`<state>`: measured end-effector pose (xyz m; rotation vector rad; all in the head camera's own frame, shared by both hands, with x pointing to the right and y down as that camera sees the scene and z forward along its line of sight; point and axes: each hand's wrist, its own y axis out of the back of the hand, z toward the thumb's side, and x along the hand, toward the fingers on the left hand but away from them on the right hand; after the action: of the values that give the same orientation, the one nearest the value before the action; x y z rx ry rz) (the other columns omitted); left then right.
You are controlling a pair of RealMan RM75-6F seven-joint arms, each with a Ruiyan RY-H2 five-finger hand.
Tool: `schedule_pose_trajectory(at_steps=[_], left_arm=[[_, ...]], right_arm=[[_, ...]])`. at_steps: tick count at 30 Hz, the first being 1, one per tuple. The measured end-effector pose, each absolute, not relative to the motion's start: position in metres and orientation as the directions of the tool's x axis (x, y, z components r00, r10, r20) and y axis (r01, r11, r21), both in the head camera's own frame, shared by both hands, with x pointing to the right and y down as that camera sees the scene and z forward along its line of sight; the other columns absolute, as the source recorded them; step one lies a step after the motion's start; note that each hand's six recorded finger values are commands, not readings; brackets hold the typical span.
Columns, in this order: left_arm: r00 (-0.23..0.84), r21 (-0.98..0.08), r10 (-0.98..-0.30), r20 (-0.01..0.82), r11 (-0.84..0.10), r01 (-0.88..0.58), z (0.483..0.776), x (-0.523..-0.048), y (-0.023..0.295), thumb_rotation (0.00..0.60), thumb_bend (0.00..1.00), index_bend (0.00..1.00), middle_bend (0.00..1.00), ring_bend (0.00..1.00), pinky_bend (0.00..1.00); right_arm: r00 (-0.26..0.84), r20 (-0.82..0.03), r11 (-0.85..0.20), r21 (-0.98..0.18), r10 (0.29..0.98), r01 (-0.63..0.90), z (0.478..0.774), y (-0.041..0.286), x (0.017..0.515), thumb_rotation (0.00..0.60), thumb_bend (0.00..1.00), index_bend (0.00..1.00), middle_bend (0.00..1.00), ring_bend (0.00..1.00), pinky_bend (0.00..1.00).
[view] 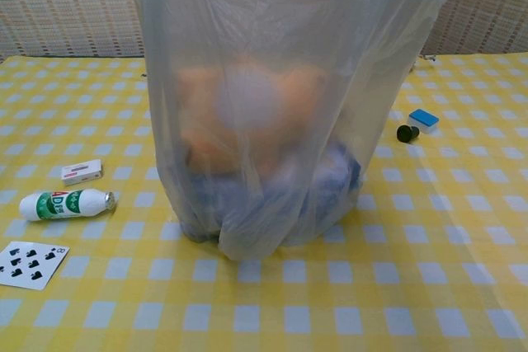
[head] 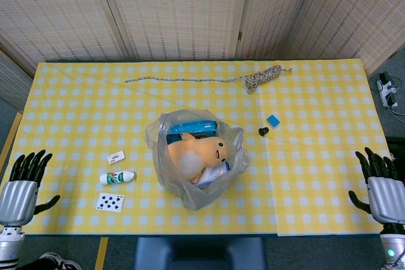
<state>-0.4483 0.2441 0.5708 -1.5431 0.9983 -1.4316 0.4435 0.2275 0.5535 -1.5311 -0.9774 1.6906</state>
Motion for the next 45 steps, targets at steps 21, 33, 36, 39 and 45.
schedule_pose_trajectory(at_steps=[21, 33, 36, 39, 45], left_arm=[[0.351, -0.355, -0.852, 0.389, -0.49, -0.796, 0.528, -0.387, 0.176, 0.6, 0.15, 0.09, 0.13, 0.1, 0.18], [0.667, 0.178, -0.65, 0.363, -0.655, -0.735, 0.507, -0.311, 0.146, 0.6, 0.15, 0.06, 0.08, 0.05, 0.12], [0.727, 0.222, -0.598, 0.338, -0.7, -0.679, 0.504, -0.296, 0.143, 0.6, 0.14, 0.06, 0.08, 0.05, 0.11], [0.751, 0.244, -0.574, 0.326, -0.716, -0.654, 0.505, -0.288, 0.139, 0.6, 0.14, 0.06, 0.08, 0.05, 0.11], [0.783, 0.283, -0.553, 0.285, -0.732, -0.62, 0.502, -0.273, 0.128, 0.6, 0.14, 0.06, 0.08, 0.05, 0.1]], right_arm=[[-0.03, -0.559, -0.556, -0.828, 0.829, 0.067, 0.558, 0.231, 0.435, 0.6, 0.32, 0.0, 0.0, 0.0, 0.0], [-0.037, -0.571, -0.567, -0.82, 0.82, 0.084, 0.559, 0.229, 0.44, 0.6, 0.32, 0.0, 0.0, 0.0, 0.0], [-0.033, -0.569, -0.565, -0.821, 0.822, 0.085, 0.556, 0.23, 0.44, 0.6, 0.32, 0.0, 0.0, 0.0, 0.0], [-0.032, -0.572, -0.568, -0.819, 0.82, 0.079, 0.555, 0.232, 0.44, 0.6, 0.32, 0.0, 0.0, 0.0, 0.0], [-0.043, -0.56, -0.557, -0.827, 0.827, 0.076, 0.552, 0.233, 0.442, 0.6, 0.32, 0.0, 0.0, 0.0, 0.0]])
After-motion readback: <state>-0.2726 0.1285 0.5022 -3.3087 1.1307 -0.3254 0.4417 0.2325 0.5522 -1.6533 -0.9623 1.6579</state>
